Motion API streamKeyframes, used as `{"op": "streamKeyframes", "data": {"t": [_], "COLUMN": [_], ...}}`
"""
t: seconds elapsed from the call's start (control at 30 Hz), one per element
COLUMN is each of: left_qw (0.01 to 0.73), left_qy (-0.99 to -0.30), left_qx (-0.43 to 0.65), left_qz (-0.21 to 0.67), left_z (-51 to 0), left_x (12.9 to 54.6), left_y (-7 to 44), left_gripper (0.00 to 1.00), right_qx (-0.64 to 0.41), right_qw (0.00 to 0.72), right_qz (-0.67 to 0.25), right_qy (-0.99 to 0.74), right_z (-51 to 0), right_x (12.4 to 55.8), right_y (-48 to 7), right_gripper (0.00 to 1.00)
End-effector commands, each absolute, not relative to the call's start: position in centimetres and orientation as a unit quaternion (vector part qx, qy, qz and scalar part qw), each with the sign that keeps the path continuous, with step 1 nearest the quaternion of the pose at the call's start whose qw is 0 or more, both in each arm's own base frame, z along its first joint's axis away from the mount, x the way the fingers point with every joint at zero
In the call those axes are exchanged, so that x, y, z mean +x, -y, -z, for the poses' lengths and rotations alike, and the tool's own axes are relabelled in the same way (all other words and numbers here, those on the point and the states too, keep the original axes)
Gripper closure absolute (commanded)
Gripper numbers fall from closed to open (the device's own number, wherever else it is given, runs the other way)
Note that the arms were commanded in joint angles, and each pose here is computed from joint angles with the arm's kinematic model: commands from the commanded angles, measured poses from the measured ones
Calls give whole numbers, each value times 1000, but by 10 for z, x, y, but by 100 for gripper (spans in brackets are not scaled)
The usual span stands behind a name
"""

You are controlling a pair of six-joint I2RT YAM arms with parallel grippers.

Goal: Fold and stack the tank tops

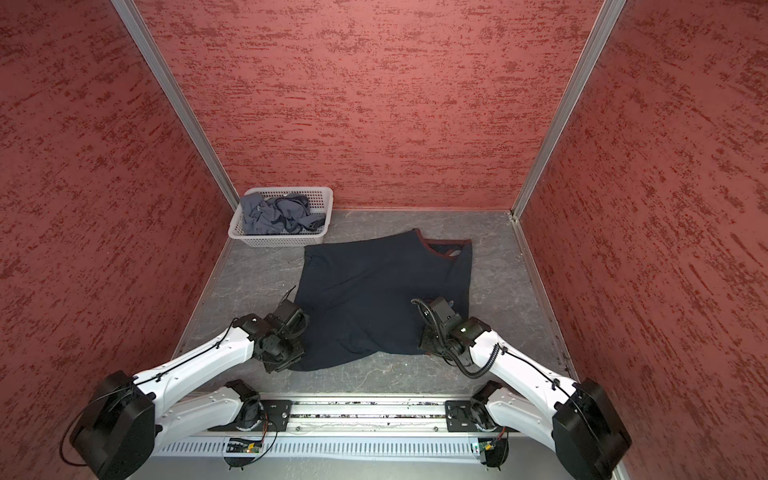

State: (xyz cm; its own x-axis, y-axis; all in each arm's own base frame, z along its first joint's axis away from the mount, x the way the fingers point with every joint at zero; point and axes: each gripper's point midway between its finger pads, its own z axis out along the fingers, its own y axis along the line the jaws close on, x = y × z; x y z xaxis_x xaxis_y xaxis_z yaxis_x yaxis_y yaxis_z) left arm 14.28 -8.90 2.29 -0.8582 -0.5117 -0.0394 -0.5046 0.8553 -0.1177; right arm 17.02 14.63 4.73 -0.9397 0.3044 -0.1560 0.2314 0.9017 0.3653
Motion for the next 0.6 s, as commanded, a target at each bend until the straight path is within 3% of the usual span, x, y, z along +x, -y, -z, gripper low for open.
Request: {"op": "streamKeyframes", "data": {"t": [0.0, 0.2, 0.43, 0.57], "left_qw": [59, 104, 232, 281], "left_qy": [-964, -963, -935, -913], "left_qx": [-248, -231, -229, -247], "left_qz": [73, 91, 138, 165], "left_z": [-28, -52, -117, -142], "left_x": [159, 181, 248, 299], "left_y": [96, 99, 93, 85], "left_gripper": [79, 90, 99, 100], "right_qx": [156, 127, 70, 72], "right_qw": [90, 106, 222, 268], "right_qz": [-216, -203, -90, -124], "right_qy": [-960, -965, -968, -953], "right_z": [-45, -54, -116, -131], "right_x": [167, 184, 254, 324], "right_y": [-162, -169, -144, -141], "right_gripper": [44, 69, 98, 99]}}
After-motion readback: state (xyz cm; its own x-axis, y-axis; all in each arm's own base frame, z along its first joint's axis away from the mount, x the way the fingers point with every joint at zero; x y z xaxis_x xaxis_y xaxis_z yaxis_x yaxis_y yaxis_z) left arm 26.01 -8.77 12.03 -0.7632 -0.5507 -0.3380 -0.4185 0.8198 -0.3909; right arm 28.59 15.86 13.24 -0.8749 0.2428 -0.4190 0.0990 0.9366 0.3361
